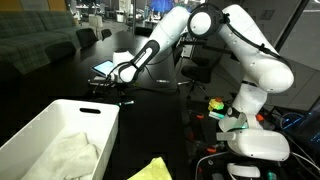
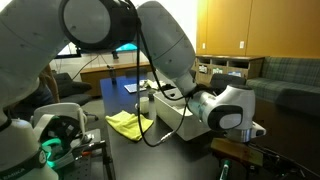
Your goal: Pick up the cloths from the table and put them in the box, then pick up the marker and the seal tape put them in the cup
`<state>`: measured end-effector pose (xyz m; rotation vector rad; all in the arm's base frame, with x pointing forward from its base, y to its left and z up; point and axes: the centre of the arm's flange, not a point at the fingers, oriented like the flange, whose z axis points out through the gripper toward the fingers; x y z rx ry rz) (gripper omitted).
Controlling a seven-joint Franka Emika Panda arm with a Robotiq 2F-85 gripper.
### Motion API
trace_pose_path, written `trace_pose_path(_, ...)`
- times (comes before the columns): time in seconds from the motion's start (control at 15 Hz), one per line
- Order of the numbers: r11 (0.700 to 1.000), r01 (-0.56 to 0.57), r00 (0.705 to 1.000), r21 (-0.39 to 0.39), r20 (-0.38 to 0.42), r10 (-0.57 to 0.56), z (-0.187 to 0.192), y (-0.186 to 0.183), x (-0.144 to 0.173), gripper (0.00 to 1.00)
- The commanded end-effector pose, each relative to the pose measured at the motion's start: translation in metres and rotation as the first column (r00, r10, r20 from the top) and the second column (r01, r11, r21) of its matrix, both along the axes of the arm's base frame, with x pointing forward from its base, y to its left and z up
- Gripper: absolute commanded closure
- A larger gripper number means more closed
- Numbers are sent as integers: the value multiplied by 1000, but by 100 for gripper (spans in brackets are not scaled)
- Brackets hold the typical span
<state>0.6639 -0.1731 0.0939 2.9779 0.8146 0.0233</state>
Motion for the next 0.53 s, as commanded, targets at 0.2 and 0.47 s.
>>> trace_pose_path(0.2,999,-2,1000,48,-26,3,-8,-8,13,0)
trace_pose_path(0.47,999,-1,999,52,-39,3,-10,-7,14,0)
